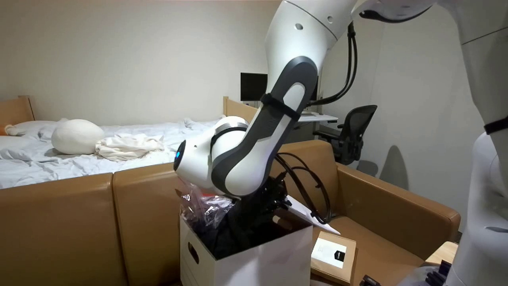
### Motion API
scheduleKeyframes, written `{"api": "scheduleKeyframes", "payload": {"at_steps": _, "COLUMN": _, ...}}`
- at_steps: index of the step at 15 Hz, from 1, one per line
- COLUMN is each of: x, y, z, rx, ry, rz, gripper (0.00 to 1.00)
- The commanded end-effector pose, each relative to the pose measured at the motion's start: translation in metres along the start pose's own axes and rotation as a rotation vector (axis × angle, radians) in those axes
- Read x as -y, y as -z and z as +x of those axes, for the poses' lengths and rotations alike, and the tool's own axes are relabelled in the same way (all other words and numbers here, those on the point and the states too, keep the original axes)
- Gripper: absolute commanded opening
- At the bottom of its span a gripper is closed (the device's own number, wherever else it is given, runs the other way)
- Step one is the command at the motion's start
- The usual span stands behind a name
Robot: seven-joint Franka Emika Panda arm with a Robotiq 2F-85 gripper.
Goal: Remove the white paper bag from the box and put it on the right side of the sofa
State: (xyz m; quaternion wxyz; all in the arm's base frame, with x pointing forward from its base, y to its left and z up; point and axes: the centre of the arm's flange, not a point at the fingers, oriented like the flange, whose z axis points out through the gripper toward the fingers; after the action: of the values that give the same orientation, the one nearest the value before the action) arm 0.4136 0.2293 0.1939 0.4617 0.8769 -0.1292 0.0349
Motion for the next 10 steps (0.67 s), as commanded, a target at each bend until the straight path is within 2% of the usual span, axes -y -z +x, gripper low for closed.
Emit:
{"api": "scheduleKeyframes", "payload": {"at_steps": 1, "x": -0.063, "y": 0.005, "z": 0.017, "rx": 0.09, "ry": 0.004, "rz": 0.015, "gripper": 0.06}}
{"api": "scheduleKeyframes", "payload": {"at_steps": 3, "x": -0.098, "y": 0.002, "z": 0.033, "rx": 0.132, "ry": 0.026, "rz": 0.072, "gripper": 0.06}}
{"api": "scheduleKeyframes", "payload": {"at_steps": 5, "x": -0.135, "y": -0.011, "z": 0.054, "rx": 0.175, "ry": 0.071, "rz": 0.187, "gripper": 0.06}}
{"api": "scheduleKeyframes", "payload": {"at_steps": 10, "x": -0.222, "y": -0.084, "z": 0.094, "rx": 0.218, "ry": 0.087, "rz": 0.452, "gripper": 0.06}}
